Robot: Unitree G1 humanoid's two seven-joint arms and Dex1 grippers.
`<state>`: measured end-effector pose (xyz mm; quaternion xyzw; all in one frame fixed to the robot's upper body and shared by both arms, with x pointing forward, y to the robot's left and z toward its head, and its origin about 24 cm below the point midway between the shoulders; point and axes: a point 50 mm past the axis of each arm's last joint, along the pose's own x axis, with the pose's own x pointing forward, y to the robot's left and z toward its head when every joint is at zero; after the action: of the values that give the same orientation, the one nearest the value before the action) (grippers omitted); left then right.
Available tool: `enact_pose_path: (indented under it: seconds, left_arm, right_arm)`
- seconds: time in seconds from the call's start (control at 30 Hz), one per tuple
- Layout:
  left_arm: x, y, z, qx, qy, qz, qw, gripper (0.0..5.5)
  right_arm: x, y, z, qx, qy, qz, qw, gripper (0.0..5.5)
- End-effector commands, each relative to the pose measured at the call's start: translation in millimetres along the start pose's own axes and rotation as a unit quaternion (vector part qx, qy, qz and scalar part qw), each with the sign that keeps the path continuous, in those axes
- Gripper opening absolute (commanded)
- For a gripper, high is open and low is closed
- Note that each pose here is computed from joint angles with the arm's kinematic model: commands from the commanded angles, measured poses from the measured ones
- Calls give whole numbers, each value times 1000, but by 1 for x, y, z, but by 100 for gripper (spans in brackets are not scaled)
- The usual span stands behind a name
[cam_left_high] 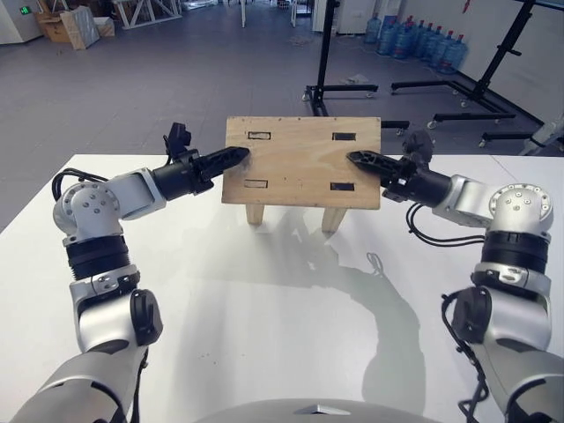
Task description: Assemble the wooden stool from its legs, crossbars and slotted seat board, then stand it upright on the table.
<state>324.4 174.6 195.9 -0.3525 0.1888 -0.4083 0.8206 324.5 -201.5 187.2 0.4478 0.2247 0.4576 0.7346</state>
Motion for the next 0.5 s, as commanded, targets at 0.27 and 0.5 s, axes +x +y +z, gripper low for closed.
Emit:
enact_pose_path:
  seconds: [0.27,0.5]
  left_arm:
    - [38,-22,17,-100,-16,108,989,202]
    - [55,-16,6,-147,-5,136,980,156]
  right_arm:
    - [70,-13,-8,96,36,-159,982,162]
    - [62,-57,-31,170,-1,-201,965,181]
